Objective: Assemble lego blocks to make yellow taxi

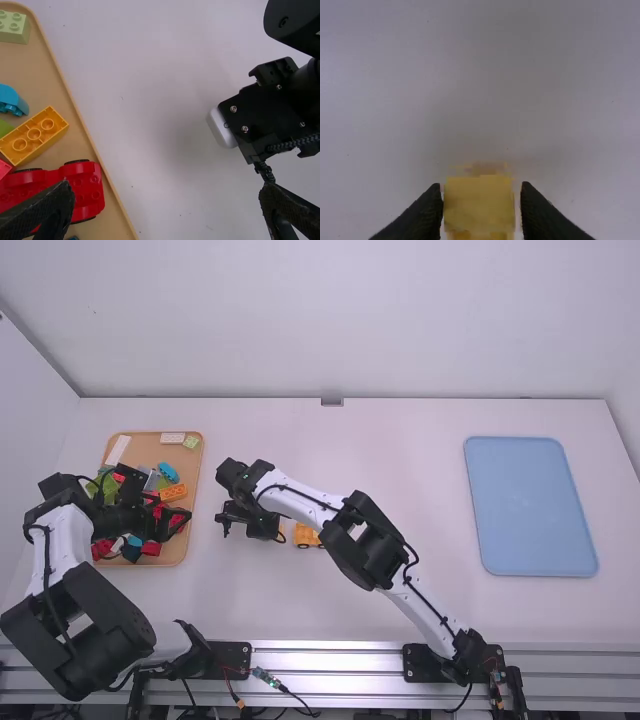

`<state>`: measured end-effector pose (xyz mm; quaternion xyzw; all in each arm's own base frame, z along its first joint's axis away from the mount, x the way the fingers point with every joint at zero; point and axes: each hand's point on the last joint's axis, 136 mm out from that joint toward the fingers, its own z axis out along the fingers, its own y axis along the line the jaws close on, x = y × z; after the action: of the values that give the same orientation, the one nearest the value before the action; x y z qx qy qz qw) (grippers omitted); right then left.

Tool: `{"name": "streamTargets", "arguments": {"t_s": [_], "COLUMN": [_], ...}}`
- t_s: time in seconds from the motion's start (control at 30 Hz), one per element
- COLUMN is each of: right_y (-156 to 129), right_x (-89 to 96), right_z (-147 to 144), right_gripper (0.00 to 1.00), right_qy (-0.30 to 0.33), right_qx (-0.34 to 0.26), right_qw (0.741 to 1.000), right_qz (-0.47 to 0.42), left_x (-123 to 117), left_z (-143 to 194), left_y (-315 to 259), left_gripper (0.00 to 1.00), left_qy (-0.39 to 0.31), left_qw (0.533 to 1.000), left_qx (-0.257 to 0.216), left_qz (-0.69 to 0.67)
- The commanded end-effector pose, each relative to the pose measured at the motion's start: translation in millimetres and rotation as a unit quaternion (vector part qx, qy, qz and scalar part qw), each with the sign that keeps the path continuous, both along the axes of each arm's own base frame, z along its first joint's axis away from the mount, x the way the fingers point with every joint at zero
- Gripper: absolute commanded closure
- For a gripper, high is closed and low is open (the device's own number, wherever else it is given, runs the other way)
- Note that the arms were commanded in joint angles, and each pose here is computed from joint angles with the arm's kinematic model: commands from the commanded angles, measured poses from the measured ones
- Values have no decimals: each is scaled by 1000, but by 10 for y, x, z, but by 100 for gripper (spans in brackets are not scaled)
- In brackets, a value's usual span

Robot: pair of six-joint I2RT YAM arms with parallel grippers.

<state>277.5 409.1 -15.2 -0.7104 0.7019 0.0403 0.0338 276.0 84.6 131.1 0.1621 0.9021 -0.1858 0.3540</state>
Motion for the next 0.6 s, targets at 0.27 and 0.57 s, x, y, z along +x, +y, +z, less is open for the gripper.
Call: {"name": "streamTargets", "arguments": {"t_s": [0.27, 0.57], "right_y": [28, -3], "right_x": [18, -6], "right_z": [-28, 529], "right_gripper": [5, 1], "right_qy": [4, 46], "right_qx": [0, 33], "right_qw": [1000, 998], "right_qz": [-1, 36], "left_x": [-22, 31], "left_z": [41, 143], "left_y": [-32, -110], "left_gripper": [1, 1], "left_qy": [-12, -40], "left_qw": [1000, 999], "left_qx": [2, -25], "left_qz": [-5, -14]}}
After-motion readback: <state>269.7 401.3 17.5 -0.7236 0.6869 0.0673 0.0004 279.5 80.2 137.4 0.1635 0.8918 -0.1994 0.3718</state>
